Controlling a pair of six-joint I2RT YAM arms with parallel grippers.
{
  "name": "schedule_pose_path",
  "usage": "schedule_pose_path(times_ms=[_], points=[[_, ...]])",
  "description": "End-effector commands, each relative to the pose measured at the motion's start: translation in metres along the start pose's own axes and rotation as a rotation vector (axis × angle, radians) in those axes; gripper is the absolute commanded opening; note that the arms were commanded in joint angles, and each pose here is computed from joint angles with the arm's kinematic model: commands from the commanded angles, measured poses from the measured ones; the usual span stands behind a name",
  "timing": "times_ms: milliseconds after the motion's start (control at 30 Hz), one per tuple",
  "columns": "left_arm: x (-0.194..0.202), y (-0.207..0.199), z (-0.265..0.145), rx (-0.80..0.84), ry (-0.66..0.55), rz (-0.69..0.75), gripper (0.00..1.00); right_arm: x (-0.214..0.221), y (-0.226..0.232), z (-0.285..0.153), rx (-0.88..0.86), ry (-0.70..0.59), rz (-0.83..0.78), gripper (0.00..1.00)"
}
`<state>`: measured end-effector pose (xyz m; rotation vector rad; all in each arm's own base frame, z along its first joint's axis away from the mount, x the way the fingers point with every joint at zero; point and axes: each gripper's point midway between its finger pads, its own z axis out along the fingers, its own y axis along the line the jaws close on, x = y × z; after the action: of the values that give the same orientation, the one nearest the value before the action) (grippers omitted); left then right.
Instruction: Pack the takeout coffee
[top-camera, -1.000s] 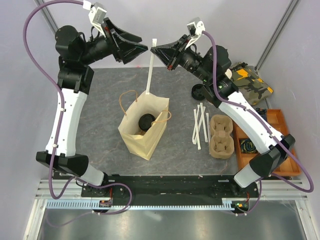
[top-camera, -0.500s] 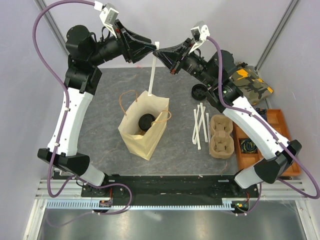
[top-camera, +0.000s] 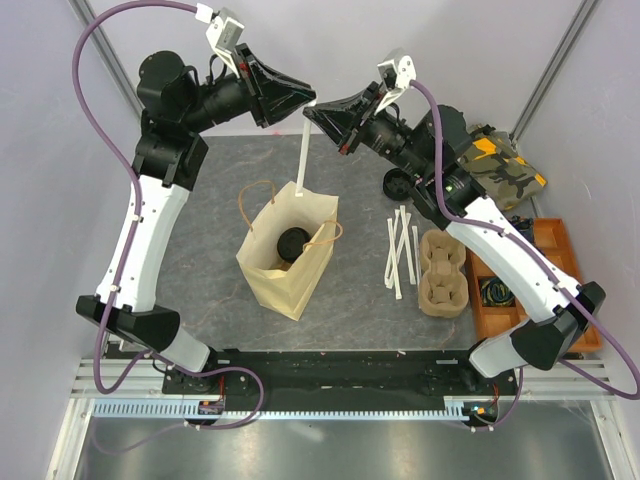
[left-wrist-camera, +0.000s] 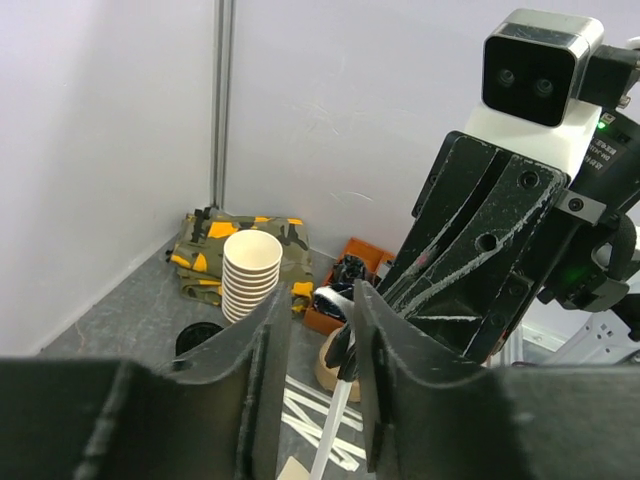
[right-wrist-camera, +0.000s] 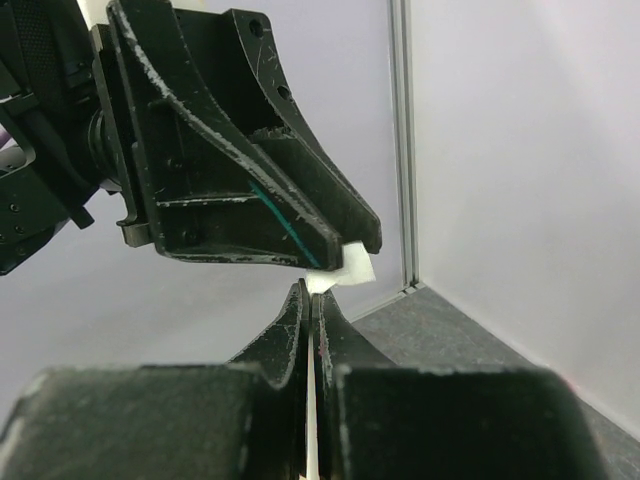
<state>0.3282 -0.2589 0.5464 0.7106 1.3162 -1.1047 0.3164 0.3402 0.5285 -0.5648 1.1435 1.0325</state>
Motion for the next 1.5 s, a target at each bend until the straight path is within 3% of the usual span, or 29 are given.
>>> schedule_pose_path(times_ms=[0,167,233,367,433,600,733,1467], points=[[-0.003,-0.007,0.002,0.036,-0.002,-0.001,0.29,-0.020,0.017,-0.006,-0.040,-0.053,-0.042,0.00],[0.004,-0.014,0.001,0.082,0.027,-0.028,0.13,-0.019,0.014,-0.006,-0.024,-0.052,-0.044,0.00],[0.004,-0.018,-0.002,0.088,0.028,-0.030,0.13,-0.018,0.013,-0.006,-0.017,-0.051,-0.042,0.00],[0.011,-0.016,-0.005,0.060,0.041,-0.048,0.39,-0.022,0.012,-0.007,-0.008,-0.059,-0.044,0.00],[0.010,-0.018,-0.008,0.057,0.040,-0.045,0.45,-0.022,0.012,-0.007,-0.006,-0.059,-0.047,0.00],[0.010,-0.020,-0.011,0.050,0.046,-0.058,0.49,-0.020,0.010,-0.008,0.005,-0.052,-0.047,0.00],[0.005,-0.022,-0.016,0.028,0.031,-0.066,0.64,-0.017,0.009,-0.009,0.011,-0.042,-0.046,0.00],[0.015,-0.020,-0.010,0.103,0.075,-0.194,0.48,-0.014,0.014,-0.009,-0.010,-0.037,-0.067,0.00]])
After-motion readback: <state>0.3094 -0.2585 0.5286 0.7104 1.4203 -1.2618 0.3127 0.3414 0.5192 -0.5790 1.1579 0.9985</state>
